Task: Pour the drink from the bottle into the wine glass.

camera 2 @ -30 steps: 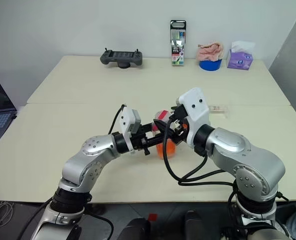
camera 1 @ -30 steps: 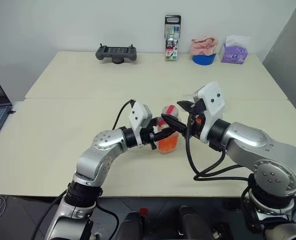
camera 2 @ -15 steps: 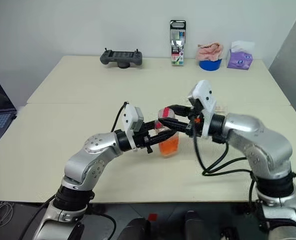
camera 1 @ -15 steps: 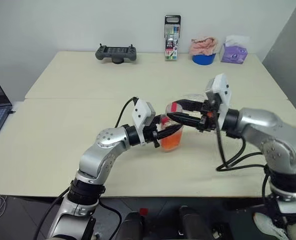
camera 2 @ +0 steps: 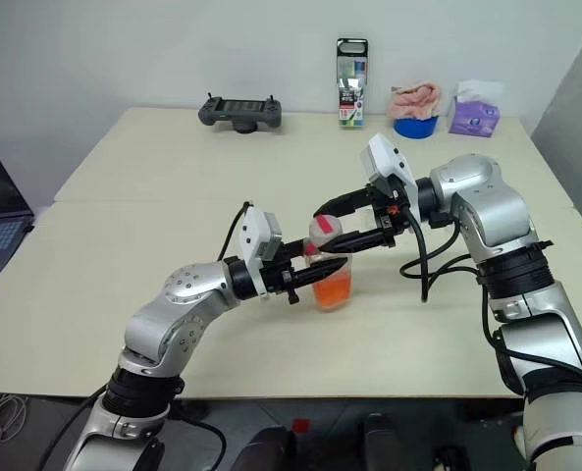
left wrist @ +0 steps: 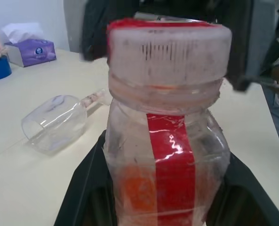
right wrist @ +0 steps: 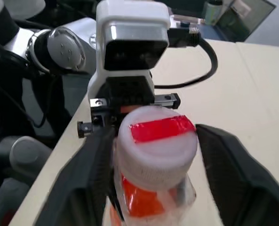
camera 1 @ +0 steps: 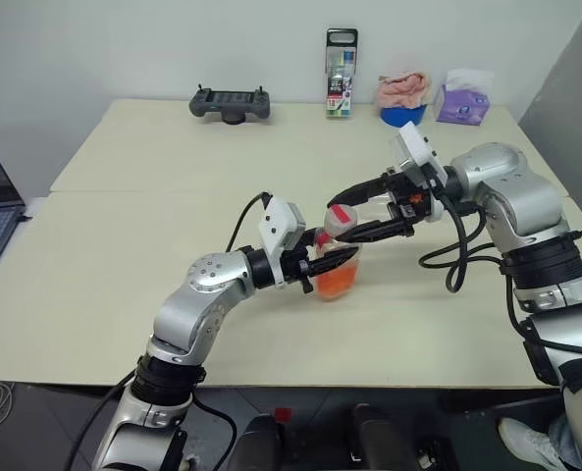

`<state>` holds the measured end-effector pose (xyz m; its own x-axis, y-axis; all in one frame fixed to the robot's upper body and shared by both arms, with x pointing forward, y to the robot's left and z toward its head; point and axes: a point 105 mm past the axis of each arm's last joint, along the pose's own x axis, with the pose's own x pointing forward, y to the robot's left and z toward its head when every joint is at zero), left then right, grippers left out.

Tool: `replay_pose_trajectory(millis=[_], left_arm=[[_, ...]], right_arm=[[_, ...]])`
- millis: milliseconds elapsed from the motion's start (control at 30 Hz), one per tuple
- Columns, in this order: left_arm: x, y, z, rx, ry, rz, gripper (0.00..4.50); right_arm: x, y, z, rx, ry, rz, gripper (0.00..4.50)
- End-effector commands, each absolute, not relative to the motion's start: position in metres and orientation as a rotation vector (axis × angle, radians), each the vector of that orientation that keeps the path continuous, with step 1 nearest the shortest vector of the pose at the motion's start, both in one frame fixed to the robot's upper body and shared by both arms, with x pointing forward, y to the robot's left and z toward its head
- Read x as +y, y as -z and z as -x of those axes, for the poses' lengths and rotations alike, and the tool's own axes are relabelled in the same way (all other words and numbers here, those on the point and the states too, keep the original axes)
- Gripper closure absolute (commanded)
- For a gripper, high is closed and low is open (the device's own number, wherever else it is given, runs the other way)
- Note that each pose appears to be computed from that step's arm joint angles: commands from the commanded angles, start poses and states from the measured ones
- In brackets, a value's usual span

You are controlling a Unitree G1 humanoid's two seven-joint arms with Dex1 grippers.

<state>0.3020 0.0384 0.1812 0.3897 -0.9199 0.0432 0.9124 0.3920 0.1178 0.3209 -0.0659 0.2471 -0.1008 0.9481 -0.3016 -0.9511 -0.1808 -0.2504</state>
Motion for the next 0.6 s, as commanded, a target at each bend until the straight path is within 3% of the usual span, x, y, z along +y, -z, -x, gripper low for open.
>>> replay_pose_trajectory(millis=[33, 67, 467, 600], left_arm=[[0.037, -0.195, -0.297, -0.172, 1.176, -0.085, 2.80], [0.037, -0.195, -0.297, -0.173, 1.171, -0.085, 2.80], [0.040, -0.196, -0.301, -0.175, 1.167, -0.089, 2.80], [0.040, -0.197, -0.300, -0.183, 1.167, -0.090, 2.80]], right_arm=[[-0.070, -0.264, -0.310, -0.026, -1.765, 0.469, 0.27], [-0.072, -0.265, -0.309, -0.027, -1.764, 0.463, 0.00], [-0.074, -0.265, -0.299, -0.038, -1.648, 0.379, 0.00], [-0.063, -0.250, -0.306, -0.083, -1.421, 0.419, 0.00]])
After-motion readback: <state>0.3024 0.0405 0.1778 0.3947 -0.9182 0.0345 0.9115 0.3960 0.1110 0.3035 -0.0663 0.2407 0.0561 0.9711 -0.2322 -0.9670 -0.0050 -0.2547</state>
